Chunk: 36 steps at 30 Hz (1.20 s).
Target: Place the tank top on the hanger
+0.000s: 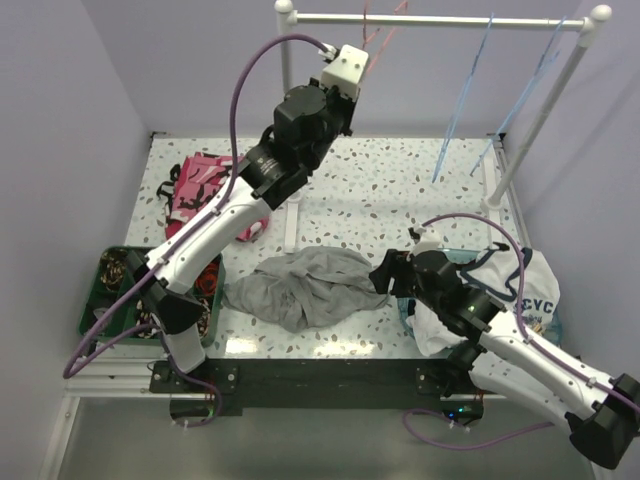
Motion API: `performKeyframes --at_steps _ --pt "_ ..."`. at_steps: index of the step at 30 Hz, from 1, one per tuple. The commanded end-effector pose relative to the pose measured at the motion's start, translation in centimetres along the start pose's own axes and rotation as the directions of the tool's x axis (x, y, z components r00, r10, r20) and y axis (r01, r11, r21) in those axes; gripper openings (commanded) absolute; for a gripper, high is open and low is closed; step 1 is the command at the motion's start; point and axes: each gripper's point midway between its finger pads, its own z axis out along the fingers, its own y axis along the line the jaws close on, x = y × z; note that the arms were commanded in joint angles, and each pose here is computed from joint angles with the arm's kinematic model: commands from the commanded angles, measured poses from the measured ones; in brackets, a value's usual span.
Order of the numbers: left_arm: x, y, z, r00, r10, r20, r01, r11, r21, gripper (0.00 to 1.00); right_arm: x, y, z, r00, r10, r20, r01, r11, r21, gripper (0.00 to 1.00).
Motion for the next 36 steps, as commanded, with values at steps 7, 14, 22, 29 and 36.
performKeyframes --at_steps 7,14,22,29,36 --pt "0.2 1.4 -9.3 0.993 -0.122 0.001 0.121 0.988 0.092 0.0 0.0 -0.4 0.4 0.997 -0.073 0.003 0.073 0.997 0.007 0.66" --pt "9.8 1.4 -18.5 0.964 -0.161 -0.213 0.201 0.962 0.184 0.0 1.9 -0.1 2.0 0.982 -0.171 -0.077 0.17 0.985 -0.01 0.65" --pt "15.3 2.7 -26.4 0.908 -0.209 -0.364 0.291 0.938 0.187 0.0 3.2 0.3 3.1 0.944 -0.303 -0.13 0.305 0.952 -0.004 0.57" --pt "19.0 2.7 -29.3 0.86 -0.229 -0.457 0.339 0.925 0.174 0.0 4.4 1.6 4.1 0.895 -0.414 -0.164 0.42 0.908 -0.001 0.51" --pt "18.8 3.1 -29.9 0.856 -0.216 -0.47 0.329 0.929 0.172 0.0 3.8 3.1 6.1 0.861 -0.489 -0.139 0.495 0.869 0.015 0.5"
